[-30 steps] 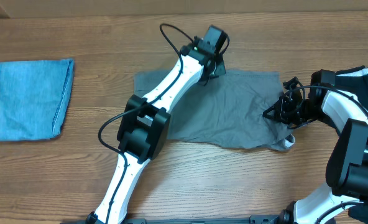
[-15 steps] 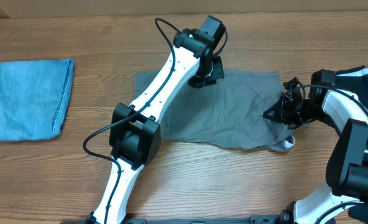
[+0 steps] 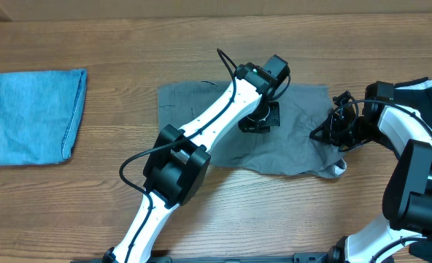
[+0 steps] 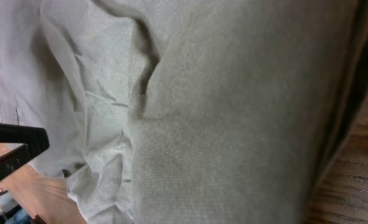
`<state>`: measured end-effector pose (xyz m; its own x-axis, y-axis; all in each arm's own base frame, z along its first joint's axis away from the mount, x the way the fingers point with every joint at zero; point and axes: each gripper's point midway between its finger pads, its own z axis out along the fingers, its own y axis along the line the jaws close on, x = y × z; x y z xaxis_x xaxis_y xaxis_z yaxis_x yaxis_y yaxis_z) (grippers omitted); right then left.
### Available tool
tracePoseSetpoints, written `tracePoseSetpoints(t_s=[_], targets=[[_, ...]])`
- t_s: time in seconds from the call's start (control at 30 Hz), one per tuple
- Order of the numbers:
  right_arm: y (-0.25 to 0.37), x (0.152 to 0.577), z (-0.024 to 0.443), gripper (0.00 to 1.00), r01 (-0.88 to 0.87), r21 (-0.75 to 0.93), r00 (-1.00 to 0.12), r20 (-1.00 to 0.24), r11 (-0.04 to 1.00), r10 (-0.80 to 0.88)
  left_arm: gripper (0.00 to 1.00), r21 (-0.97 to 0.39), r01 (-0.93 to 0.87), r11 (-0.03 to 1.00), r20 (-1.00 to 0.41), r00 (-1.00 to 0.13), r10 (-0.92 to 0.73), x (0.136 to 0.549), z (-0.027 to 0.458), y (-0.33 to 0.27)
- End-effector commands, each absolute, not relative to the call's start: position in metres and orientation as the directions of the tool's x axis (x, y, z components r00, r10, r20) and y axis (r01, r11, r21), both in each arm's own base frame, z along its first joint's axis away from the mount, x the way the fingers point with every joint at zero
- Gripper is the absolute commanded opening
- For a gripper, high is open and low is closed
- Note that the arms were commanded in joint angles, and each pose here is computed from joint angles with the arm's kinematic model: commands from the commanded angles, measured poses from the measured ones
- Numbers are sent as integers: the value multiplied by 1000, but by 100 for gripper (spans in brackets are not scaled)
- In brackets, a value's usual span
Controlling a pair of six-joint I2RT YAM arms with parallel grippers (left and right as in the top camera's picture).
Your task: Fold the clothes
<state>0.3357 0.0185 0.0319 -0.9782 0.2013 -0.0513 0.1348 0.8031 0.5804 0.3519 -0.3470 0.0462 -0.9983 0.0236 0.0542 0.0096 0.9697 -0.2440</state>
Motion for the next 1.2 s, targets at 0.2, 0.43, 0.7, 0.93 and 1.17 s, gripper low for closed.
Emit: tracePoseSetpoints(t_s=[0.2,0.43,0.7,0.93,1.17], targets=[[17,343,36,4,121,579,-977,-73,806,199,4,-102,-44,994,-7,-999,-45,367,31,-317],[17,343,36,4,121,579,-977,-73,806,199,4,-101,-51,994,-4,-999,-52,365,17,-316],[17,343,36,4,120,579,-977,-73,806,199,4,-155,-51,987,5,-999,-51,364,4,-325],[16,346,38,4,144,582,-973,-64,801,221,4,-135,-49,990,-2,-999,-49,366,3,-319],[14,362,79,4,115,581,-972,-102,806,212,4,-139,-58,989,-9,-998,-59,370,-2,-316]])
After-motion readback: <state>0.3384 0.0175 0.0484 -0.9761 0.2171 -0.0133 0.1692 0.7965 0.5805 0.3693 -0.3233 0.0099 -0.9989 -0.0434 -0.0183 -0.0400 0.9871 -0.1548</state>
